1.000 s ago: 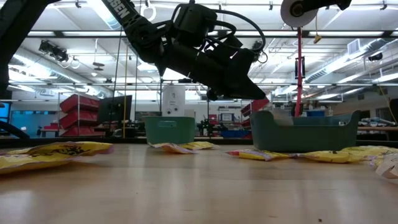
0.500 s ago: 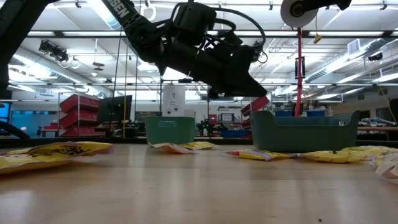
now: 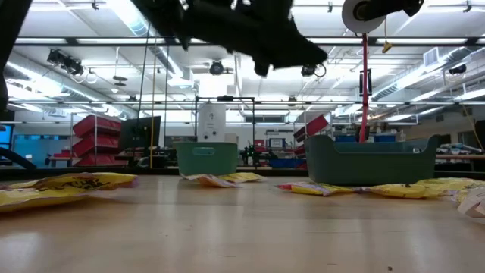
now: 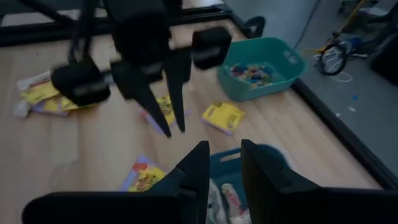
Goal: Sort candy
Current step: Put the white chocolate bar into the blue bin
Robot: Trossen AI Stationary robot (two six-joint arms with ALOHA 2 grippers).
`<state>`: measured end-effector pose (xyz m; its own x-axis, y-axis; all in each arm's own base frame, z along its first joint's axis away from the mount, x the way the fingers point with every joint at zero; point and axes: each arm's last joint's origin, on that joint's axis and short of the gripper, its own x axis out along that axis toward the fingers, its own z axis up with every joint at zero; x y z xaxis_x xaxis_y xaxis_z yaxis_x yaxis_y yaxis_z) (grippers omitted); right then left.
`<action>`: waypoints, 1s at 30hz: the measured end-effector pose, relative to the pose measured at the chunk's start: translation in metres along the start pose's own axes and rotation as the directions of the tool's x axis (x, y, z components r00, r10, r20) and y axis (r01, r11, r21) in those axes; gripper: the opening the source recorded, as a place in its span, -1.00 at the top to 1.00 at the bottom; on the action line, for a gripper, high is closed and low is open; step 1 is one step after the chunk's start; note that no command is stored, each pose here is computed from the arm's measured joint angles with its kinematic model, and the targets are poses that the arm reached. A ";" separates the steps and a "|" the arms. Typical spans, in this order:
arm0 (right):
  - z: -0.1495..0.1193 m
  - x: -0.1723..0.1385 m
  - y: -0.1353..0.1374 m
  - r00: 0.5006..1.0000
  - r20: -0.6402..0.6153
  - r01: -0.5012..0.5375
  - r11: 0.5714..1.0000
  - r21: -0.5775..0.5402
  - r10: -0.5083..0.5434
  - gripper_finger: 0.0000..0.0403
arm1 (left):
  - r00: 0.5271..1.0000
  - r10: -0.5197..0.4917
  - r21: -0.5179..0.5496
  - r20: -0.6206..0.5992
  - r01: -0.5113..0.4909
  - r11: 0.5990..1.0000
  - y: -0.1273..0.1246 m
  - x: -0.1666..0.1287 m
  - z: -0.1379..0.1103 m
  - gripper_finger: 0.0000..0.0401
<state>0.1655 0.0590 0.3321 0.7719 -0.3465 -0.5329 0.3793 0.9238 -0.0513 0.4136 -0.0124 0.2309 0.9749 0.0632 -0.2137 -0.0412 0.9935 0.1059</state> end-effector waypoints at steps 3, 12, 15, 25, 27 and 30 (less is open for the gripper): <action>0.000 0.007 0.008 0.999 -0.024 -0.031 0.999 -0.013 0.030 0.62 | 0.999 -0.019 0.024 -0.032 0.019 1.000 -0.005 -0.014 0.013 0.69; -0.005 0.031 0.034 0.980 -0.141 -0.150 0.987 -0.054 0.142 0.62 | 0.995 -0.009 0.096 -0.103 0.019 0.995 -0.021 -0.057 0.039 0.69; -0.010 0.041 0.044 0.963 -0.198 -0.197 0.979 -0.060 0.181 0.62 | 0.994 0.007 0.105 -0.109 0.005 0.994 -0.025 -0.072 0.037 0.69; -0.020 0.071 0.075 0.890 -0.361 -0.322 0.945 -0.064 0.279 0.62 | 0.993 0.088 0.051 -0.084 -0.084 0.995 -0.039 -0.116 0.024 0.69; -0.020 0.076 0.081 0.877 -0.383 -0.339 0.939 -0.062 0.291 0.62 | 0.992 0.096 0.042 -0.076 -0.093 0.995 -0.043 -0.123 0.023 0.69; -0.020 0.082 0.090 0.848 -0.424 -0.372 0.927 -0.050 0.318 0.61 | 0.991 0.116 0.044 -0.071 -0.113 0.993 -0.048 -0.131 0.022 0.69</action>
<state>0.2528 0.1165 0.2671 0.5587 0.0689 -0.8265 0.0386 0.9933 0.1088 0.2923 -0.0708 0.2757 0.9456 0.1844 -0.2680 -0.1414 0.9749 0.1718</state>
